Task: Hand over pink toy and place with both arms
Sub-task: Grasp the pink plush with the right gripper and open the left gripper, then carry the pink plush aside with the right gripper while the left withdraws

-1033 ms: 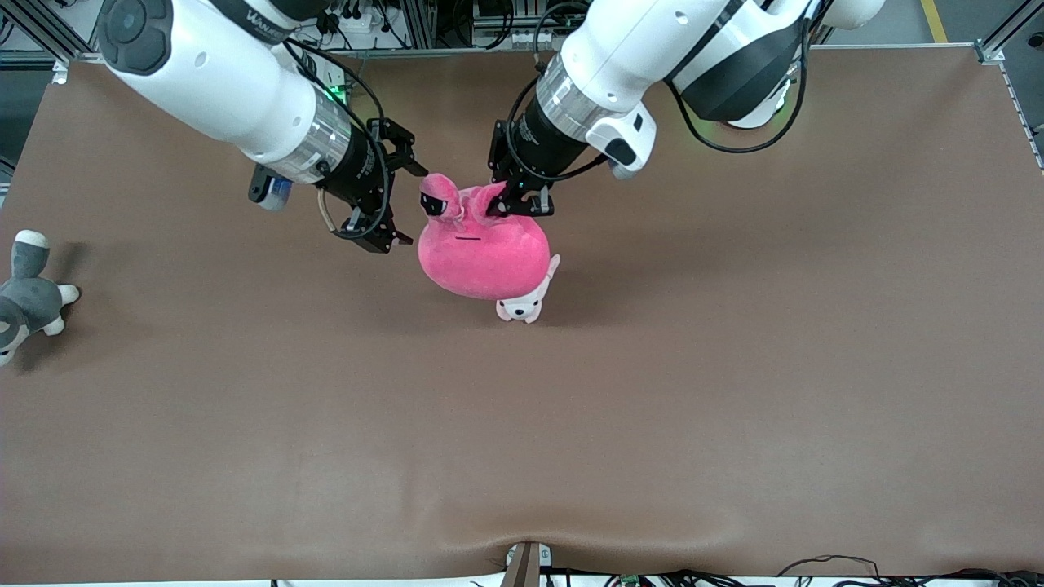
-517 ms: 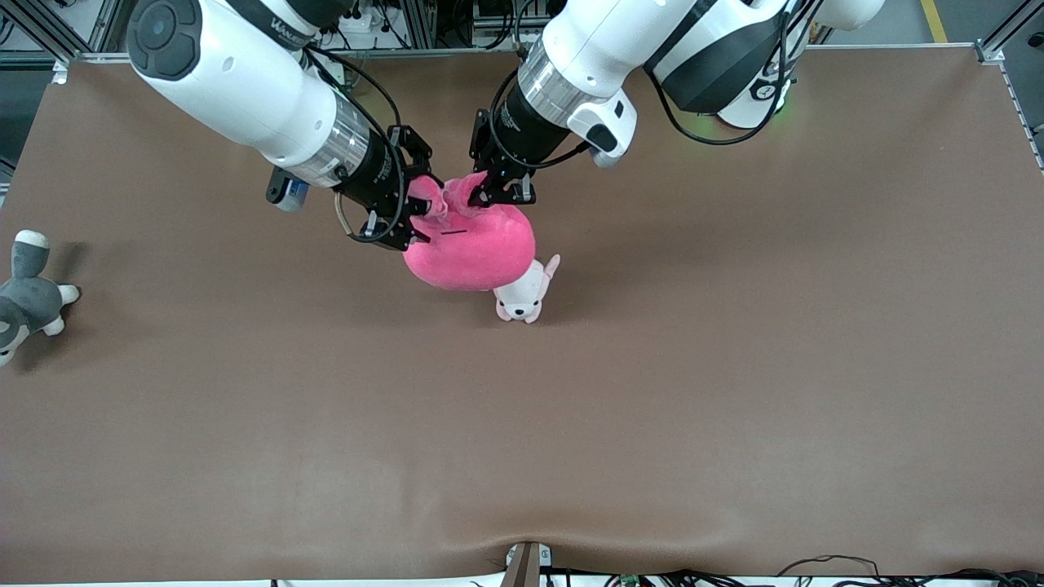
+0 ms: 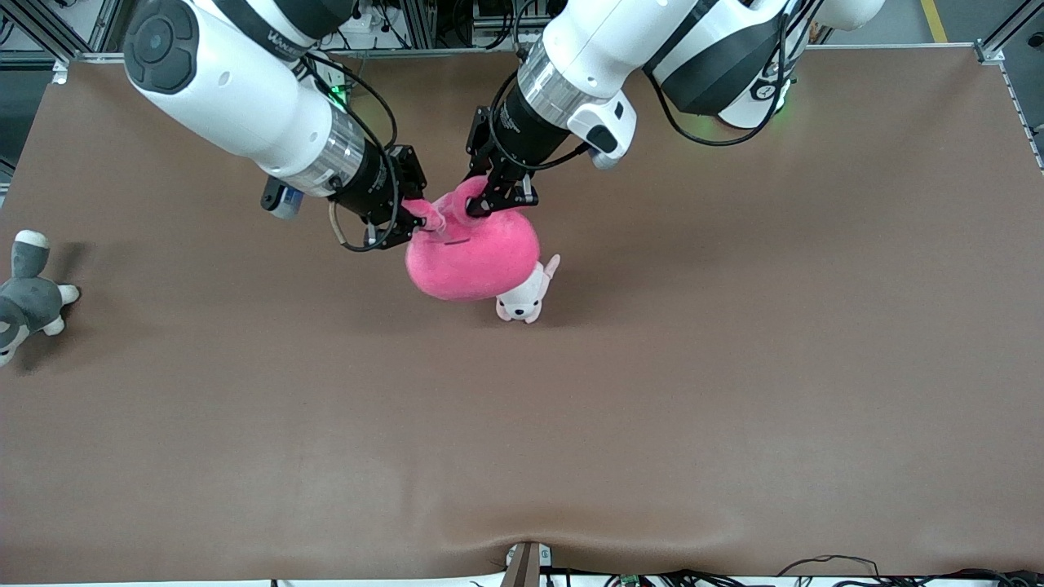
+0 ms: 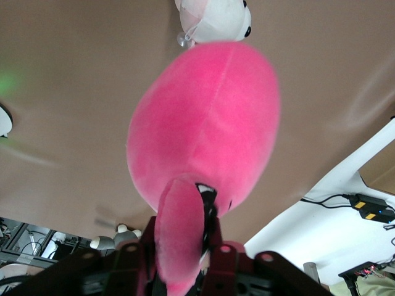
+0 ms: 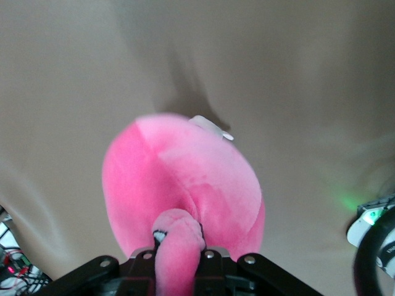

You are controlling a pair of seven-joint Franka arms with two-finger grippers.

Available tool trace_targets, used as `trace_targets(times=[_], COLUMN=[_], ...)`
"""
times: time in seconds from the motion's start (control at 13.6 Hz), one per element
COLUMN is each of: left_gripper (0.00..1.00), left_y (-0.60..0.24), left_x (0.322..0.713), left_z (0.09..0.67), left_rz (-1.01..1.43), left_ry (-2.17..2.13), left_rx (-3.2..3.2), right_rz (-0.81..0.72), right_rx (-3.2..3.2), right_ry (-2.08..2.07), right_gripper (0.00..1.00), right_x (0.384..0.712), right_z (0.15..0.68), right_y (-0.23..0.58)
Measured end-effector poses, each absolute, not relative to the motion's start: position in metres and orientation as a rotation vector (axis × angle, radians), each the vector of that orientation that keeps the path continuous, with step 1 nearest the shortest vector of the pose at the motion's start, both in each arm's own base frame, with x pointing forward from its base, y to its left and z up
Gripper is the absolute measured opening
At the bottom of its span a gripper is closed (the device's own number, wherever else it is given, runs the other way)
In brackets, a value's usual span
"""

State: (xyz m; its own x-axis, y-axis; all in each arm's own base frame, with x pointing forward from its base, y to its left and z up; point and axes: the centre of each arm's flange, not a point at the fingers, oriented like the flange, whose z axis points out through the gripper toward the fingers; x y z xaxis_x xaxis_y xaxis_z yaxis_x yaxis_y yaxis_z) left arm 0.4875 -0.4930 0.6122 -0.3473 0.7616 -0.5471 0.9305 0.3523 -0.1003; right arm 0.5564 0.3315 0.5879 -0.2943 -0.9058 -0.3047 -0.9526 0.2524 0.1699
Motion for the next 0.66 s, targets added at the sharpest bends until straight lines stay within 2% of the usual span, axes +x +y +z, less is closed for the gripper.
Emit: trace_targets(times=[0.37, 0.52, 0.66], left_gripper=[0.99, 1.0, 1.0], left_y=[-0.482, -0.467, -0.442], left_x=[0.496, 0.502, 0.509], left_z=[0.624, 0.638, 0.655], left_rz=[-0.553, -0.529, -0.483], left_ry=[2.206, 2.178, 2.122], left_rx=[1.447, 1.444, 1.507], right_rz=[0.41, 0.39, 0.443], right_rx=[-1.699, -1.746, -1.831], right_ry=[2.422, 2.415, 2.405], right_gripper=[0.15, 0.15, 0.15], right_x=[0.611, 0.636, 0.652], right_z=[0.572, 0.552, 0.519], right_y=[0.229, 0.158, 0.087])
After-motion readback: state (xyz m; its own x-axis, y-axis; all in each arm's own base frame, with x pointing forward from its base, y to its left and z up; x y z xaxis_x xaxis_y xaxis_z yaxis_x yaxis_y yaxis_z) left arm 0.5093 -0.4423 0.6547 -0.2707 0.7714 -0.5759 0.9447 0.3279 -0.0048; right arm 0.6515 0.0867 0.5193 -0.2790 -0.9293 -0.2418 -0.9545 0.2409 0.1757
